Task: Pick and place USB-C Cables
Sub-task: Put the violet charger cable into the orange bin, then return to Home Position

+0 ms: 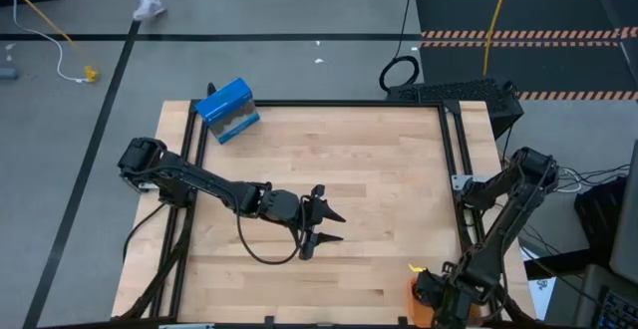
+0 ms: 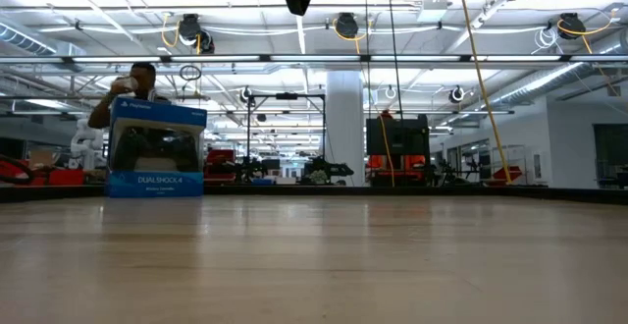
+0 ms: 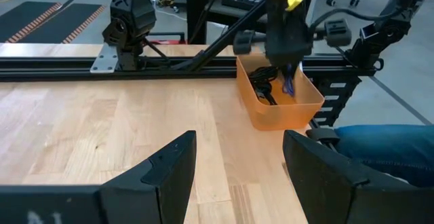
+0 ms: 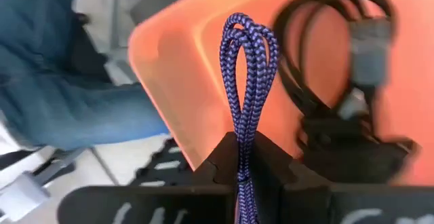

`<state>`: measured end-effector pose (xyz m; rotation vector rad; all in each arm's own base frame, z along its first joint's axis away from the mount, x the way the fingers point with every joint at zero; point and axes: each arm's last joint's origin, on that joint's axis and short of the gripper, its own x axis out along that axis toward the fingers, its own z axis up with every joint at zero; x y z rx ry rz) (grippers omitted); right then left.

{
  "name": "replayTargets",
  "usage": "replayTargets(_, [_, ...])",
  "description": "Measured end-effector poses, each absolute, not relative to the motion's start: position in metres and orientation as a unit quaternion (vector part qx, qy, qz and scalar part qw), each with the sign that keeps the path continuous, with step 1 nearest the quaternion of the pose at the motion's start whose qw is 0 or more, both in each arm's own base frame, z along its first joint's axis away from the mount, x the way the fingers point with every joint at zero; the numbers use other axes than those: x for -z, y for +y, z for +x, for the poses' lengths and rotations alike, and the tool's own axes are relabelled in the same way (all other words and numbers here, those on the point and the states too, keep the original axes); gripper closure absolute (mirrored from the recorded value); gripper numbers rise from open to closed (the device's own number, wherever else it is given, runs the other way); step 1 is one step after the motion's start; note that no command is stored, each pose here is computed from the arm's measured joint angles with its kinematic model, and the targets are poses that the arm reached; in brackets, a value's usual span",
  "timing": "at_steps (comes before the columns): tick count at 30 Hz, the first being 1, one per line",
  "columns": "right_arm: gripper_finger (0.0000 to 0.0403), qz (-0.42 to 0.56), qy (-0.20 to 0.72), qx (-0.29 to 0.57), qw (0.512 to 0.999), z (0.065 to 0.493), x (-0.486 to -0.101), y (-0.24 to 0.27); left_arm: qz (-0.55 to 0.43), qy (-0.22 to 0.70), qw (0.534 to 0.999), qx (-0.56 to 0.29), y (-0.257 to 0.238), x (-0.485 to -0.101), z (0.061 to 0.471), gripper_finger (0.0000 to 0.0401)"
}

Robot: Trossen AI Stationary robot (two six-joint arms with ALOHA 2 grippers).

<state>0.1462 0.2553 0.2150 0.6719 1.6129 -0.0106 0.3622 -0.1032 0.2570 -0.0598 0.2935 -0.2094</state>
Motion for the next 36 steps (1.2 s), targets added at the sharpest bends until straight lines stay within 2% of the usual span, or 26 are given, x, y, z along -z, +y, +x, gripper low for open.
replayTargets(8, [0.038,0.32,0.707,-0.007,0.631,0.144,-0.19,0.252,-0.03,0.147,0.983,0.104,-0.103,-0.257,0.362,0.0178])
replayTargets(21, [0.0376,0.307,0.707,-0.02,0.637,0.144,-0.189,0.251,-0.029,0.149,0.983,0.104,-0.103,-0.257,0.362,0.0178])
replayTargets(31, [0.0297,0.335,0.692,-0.036,0.638,0.14,-0.213,0.24,-0.029,0.149,0.983,0.104,-0.103,-0.256,0.362,0.0178])
replayTargets(36, [0.0285,0.335,0.694,-0.028,0.637,0.133,-0.227,0.227,-0.029,0.149,0.983,0.104,-0.103,-0.256,0.362,0.0178])
